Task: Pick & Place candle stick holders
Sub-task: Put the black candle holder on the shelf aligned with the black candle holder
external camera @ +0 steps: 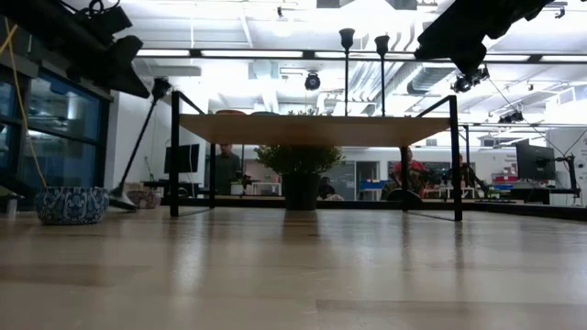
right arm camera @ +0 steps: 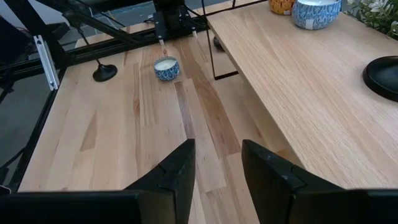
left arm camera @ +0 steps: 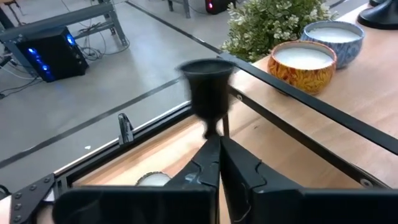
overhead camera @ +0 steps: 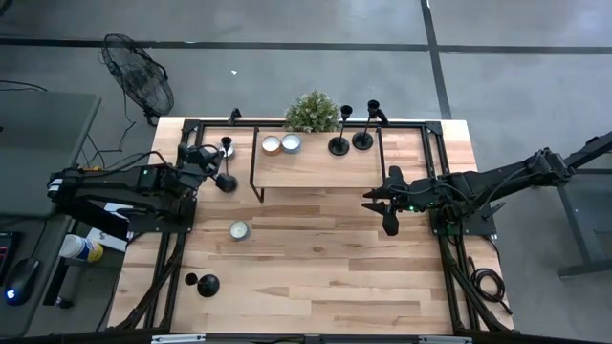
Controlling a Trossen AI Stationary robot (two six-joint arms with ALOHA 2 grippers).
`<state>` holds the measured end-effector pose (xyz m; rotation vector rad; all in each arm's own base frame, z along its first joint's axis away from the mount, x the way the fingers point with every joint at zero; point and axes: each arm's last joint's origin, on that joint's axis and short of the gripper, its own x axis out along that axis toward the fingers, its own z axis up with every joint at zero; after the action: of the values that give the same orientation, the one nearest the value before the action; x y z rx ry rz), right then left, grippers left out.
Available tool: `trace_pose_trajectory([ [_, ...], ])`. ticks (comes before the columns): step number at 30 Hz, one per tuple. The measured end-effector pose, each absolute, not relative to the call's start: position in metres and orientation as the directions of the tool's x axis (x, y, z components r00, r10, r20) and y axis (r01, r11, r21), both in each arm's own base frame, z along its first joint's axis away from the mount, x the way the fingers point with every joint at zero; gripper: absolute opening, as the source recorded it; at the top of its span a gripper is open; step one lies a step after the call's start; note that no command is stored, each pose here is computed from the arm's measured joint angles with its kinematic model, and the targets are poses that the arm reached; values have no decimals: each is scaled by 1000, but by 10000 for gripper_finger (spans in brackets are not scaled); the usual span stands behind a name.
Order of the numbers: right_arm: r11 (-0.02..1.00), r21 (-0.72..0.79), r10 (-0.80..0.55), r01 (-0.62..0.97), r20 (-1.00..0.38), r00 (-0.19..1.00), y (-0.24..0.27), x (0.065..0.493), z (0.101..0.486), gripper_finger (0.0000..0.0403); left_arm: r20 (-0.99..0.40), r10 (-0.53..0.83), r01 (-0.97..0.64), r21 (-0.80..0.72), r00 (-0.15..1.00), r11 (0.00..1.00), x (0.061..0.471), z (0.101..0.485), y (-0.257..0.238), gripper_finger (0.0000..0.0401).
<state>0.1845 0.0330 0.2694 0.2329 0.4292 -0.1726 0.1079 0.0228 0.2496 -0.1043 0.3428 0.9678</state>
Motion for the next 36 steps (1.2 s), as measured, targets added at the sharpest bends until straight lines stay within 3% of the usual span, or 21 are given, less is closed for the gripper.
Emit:
trace_pose_trajectory([
  [12, 959, 186, -116, 214, -431, 895, 33, 184, 269, 124, -344, 780, -814, 72, 522, 576, 108, 248, 23, 1],
  [22, 959, 185, -116, 214, -433, 894, 33, 184, 269, 124, -388, 714, -763, 41, 583, 645, 109, 247, 21, 0],
  [31, 959, 183, -117, 215, -437, 892, 33, 184, 269, 124, -431, 713, -757, 98, 553, 646, 105, 242, 21, 0],
  [36, 959, 183, -117, 216, -437, 892, 33, 184, 269, 124, -463, 703, -745, 127, 539, 655, 107, 238, 20, 28],
])
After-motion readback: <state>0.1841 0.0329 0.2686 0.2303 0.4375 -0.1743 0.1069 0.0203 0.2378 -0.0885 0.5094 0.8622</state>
